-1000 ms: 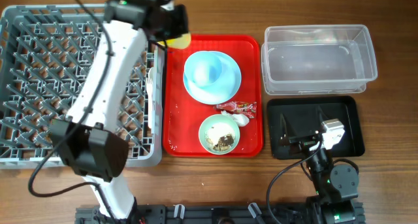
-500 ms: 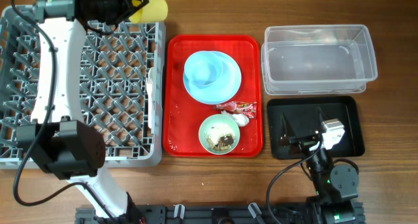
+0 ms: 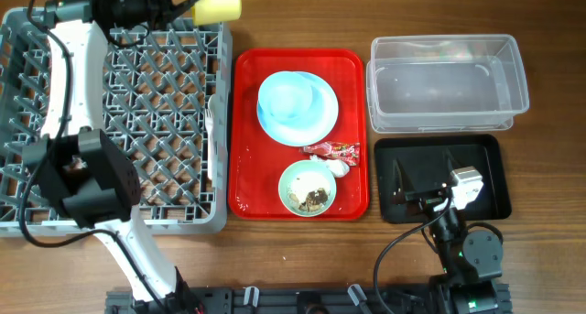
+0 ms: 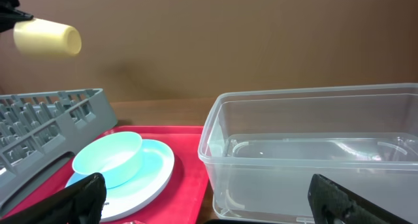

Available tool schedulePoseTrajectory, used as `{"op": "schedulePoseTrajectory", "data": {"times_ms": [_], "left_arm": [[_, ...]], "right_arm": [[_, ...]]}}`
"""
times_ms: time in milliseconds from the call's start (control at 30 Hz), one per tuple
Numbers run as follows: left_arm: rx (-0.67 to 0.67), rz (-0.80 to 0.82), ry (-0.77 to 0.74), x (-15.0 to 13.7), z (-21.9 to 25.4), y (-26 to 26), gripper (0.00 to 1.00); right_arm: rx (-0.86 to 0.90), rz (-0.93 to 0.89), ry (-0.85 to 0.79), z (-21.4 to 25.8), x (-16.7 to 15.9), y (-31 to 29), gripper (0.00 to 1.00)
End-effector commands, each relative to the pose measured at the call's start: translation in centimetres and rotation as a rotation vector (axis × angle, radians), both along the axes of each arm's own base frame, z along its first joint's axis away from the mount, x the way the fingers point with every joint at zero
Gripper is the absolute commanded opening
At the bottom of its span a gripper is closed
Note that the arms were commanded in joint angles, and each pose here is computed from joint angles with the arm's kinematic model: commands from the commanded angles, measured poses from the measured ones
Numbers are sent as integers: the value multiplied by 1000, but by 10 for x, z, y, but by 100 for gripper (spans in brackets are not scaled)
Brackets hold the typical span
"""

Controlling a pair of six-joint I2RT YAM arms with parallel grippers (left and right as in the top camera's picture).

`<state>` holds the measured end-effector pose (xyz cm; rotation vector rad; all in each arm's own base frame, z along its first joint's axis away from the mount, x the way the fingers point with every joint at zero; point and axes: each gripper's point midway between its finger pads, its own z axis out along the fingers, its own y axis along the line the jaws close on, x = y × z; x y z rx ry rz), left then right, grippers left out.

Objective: Sort waste into correct bins and load items into the dishwasher rack
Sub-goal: 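Lift the yellow cup and place it in the dish rack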

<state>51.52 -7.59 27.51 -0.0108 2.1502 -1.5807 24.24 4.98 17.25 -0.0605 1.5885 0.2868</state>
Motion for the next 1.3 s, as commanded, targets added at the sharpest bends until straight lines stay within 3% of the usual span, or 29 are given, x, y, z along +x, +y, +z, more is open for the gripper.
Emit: {"op": "schedulePoseTrajectory", "data": {"times_ms": [0,267,533,667,900,1133,1267], "left_arm": [[-35,-18,23,6,-19,4,4],[-62,-3,155,19,-83,14,4],[-83,30,251,13,-121,29,4],[-37,77,316,8,-149,36,4],[-28,91,333,5,-154,43,4],[130,217,481,-4,-191,71,4],[147,228,487,-4,-194,74,14]], "right_arm": [[-7,-4,-6,1,0,-1,100],[-7,-4,-6,1,0,-1,100],[-7,-4,-6,1,0,-1,100],[-7,-4,-6,1,0,-1,100],[-7,-4,-6,1,0,-1,100],[-7,-4,-6,1,0,-1,99],[-7,-4,-6,1,0,-1,100]]}}
